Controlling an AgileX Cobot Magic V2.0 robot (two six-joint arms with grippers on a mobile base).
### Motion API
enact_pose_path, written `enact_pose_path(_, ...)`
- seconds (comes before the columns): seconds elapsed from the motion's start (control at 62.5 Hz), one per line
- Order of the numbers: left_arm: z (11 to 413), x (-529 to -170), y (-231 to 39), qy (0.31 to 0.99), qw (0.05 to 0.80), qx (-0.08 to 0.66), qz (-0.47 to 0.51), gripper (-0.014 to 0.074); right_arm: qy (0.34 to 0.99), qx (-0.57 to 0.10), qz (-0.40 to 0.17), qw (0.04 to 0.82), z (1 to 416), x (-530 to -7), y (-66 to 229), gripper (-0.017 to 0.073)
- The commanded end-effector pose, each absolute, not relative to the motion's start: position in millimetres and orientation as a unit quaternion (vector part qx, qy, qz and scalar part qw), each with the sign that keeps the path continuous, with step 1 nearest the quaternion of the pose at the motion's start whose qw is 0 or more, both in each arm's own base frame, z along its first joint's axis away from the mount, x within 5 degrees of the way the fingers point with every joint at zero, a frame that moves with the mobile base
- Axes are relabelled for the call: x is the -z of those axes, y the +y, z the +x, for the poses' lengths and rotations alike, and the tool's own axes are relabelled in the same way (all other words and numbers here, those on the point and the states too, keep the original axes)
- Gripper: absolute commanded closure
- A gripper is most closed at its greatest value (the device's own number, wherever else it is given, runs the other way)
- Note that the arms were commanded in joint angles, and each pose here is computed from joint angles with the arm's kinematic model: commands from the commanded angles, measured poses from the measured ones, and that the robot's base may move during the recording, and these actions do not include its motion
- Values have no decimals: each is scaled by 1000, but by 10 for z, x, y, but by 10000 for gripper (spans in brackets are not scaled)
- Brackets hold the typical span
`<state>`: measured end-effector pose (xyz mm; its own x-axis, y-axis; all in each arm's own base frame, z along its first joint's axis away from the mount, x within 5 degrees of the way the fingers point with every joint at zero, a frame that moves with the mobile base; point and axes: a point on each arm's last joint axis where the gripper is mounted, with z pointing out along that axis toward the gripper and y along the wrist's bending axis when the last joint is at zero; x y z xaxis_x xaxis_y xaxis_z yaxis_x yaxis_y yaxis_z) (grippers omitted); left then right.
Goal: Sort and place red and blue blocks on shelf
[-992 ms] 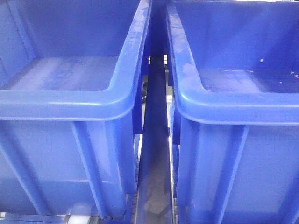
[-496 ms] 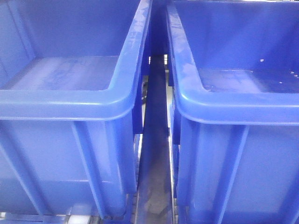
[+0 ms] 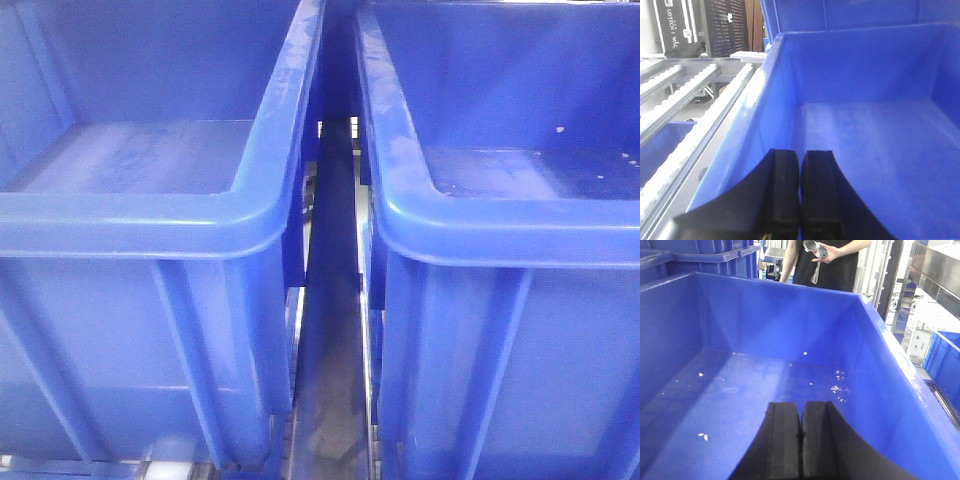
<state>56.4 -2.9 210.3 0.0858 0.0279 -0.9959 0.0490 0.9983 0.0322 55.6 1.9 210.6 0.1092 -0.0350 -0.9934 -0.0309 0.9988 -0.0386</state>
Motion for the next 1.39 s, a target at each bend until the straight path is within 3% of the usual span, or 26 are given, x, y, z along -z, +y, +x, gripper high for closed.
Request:
enact_pose_path(0.0,544,-2104,-29,646,763,8,30,469,647,10,-28,762,533,-2168,16,503)
enact_pose_path(1.377,545,-2102,-67,646,761,35,51,469,647,10,-28,762,533,-2168,16,503)
